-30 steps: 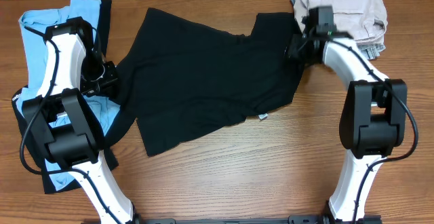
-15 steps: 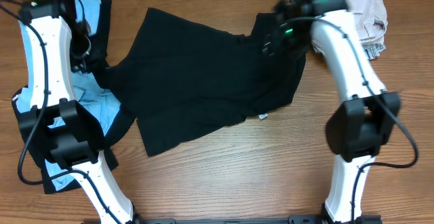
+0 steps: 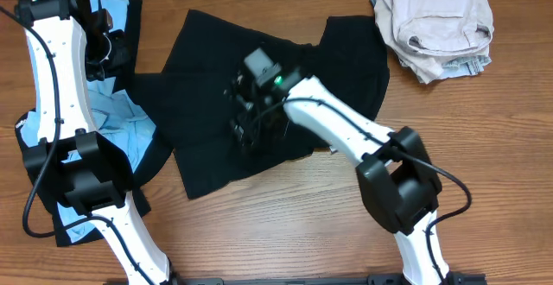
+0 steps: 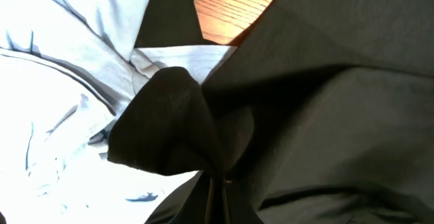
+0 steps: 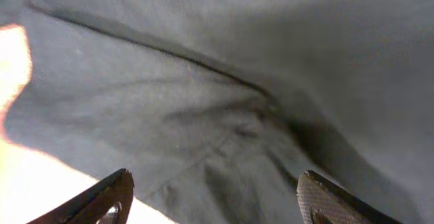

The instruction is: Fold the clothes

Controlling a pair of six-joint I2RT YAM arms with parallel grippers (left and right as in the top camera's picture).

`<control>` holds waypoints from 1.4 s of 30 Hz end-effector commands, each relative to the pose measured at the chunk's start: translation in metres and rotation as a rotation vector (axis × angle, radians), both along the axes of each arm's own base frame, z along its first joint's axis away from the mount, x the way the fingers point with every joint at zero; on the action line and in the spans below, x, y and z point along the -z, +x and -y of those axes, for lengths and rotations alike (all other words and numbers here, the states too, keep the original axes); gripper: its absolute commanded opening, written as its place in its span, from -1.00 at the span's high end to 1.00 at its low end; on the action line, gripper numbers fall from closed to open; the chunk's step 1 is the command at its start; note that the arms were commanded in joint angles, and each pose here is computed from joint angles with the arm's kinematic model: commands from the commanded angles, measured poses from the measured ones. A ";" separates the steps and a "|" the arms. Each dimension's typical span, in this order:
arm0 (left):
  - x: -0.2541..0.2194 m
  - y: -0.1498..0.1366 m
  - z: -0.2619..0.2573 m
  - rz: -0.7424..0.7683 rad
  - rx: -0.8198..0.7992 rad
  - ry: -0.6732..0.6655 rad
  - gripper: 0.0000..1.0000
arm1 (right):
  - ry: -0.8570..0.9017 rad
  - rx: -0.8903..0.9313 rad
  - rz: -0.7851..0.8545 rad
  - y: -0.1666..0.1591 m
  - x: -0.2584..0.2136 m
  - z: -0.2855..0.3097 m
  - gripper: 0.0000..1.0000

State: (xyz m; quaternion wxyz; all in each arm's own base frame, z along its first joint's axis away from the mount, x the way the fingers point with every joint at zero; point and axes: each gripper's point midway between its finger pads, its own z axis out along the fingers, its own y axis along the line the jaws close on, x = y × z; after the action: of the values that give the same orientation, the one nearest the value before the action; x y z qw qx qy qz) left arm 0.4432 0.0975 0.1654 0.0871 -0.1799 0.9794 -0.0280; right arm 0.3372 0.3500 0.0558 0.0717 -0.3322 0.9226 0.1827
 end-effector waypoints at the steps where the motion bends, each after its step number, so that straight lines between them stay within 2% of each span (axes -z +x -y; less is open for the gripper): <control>1: -0.009 0.003 0.002 0.027 0.027 0.006 0.92 | -0.037 0.003 0.057 0.000 0.021 0.003 -0.63; 16: -0.009 0.004 0.002 0.033 0.042 0.011 0.92 | 0.026 0.021 0.207 0.029 0.020 -0.013 -0.71; 21: -0.009 0.005 0.001 0.037 0.042 0.012 0.92 | 0.010 0.009 0.152 0.020 0.033 -0.010 -0.55; 24: -0.009 0.006 0.001 0.042 0.042 0.013 0.91 | 0.009 0.002 0.123 0.014 0.037 -0.010 -0.34; 26: -0.009 0.006 0.001 0.041 0.042 0.013 0.92 | 0.008 0.005 0.120 0.014 0.037 -0.010 -0.05; 29: -0.009 0.006 0.001 0.041 0.042 0.013 0.91 | 0.012 0.025 0.100 0.013 0.035 -0.010 0.17; 32: -0.009 0.006 0.001 0.041 0.043 0.014 0.92 | 0.001 0.041 0.070 0.010 0.030 -0.006 0.49; 33: -0.009 0.006 0.001 0.041 0.043 0.015 0.91 | -0.009 0.044 0.058 0.009 0.029 -0.004 0.65; 34: -0.009 0.006 0.000 0.041 0.049 0.018 0.92 | -0.025 0.048 0.039 0.006 0.026 0.000 0.89; 38: -0.009 0.005 -0.005 0.039 0.037 0.021 0.91 | -0.055 0.103 -0.020 -0.002 0.007 0.009 0.92; 42: -0.009 0.000 -0.016 0.032 0.010 0.019 0.92 | -0.062 0.165 -0.056 -0.012 -0.039 0.020 0.92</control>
State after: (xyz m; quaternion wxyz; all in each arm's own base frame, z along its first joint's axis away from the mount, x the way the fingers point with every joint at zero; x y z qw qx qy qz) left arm 0.4459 0.1018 0.1661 0.0950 -0.1703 0.9804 -0.0265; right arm 0.3144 0.3232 0.0412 0.0087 -0.2818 0.9508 0.1287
